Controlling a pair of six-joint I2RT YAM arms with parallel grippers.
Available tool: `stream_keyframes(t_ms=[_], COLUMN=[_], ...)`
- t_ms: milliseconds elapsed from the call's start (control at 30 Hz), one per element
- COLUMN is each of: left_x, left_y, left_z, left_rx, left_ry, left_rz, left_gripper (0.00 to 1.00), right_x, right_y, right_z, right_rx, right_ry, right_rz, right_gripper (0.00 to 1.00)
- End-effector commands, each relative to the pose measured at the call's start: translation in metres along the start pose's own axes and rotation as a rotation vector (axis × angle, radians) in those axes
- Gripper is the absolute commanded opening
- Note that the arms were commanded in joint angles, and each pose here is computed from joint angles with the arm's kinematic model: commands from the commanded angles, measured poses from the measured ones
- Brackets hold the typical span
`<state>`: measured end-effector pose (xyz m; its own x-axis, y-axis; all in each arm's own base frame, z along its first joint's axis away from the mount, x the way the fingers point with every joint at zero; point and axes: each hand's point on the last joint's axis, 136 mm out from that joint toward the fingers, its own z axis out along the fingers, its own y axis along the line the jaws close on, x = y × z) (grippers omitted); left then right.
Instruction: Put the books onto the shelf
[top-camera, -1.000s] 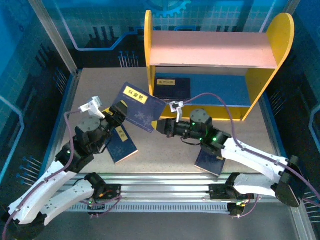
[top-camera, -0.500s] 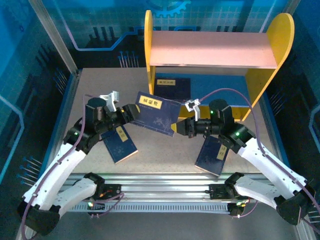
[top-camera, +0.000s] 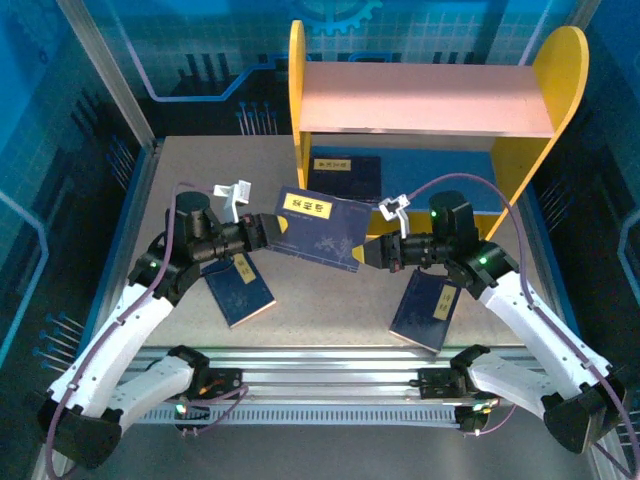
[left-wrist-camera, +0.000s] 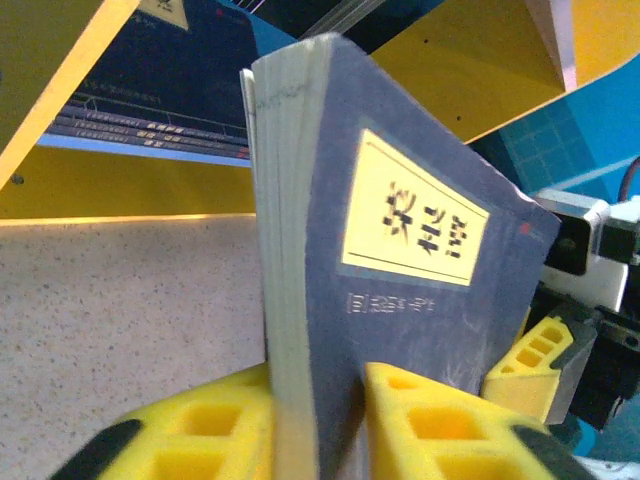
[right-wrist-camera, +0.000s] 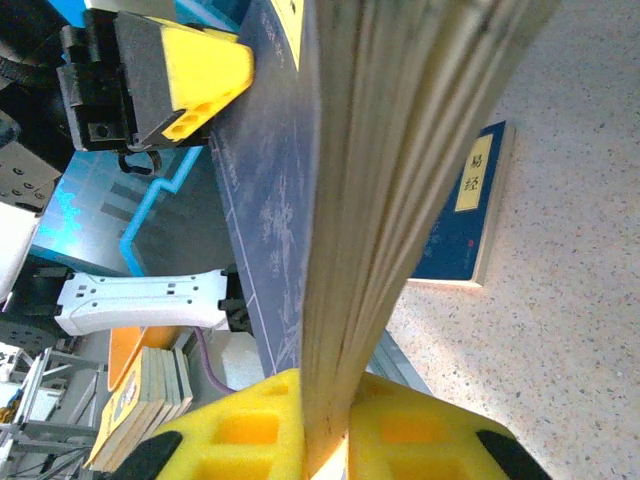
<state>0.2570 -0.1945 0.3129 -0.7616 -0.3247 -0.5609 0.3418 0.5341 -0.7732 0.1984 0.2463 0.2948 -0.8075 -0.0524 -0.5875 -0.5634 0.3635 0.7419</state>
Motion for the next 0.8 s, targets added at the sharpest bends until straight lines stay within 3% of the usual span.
stream_keyframes(t_ms=[0, 200, 433, 767], left_x=[0.005, 0.001, -0.009, -0.016], left_y=[-0.016, -0.016, -0.019, -0.023], left_z=[-0.002, -0.006, -0.019, -0.028], left_rx=[0.085, 0.085, 0.097, 0.09], left_ry=[0.024, -0.02, -0.13, -0.179], left_rz=[0.042, 0.042, 0.054, 0.07], left_gripper=[0.19, 0.0, 0.0, 0.0], right_x=[-0.009, -0.013, -0.019, 0.0], right_y=[0.015, 0.01, 0.004, -0.015], right_z=[-0.004, -0.003, 0.001, 0.011], right_rx=[-0.05, -0.047, -0.058, -0.04], right_ry=[-0.009, -0.037, -0.107, -0.086], right_rz=[-0.054, -0.032, 0.02, 0.089], right_gripper=[0.18, 0.3, 0.39, 0.47])
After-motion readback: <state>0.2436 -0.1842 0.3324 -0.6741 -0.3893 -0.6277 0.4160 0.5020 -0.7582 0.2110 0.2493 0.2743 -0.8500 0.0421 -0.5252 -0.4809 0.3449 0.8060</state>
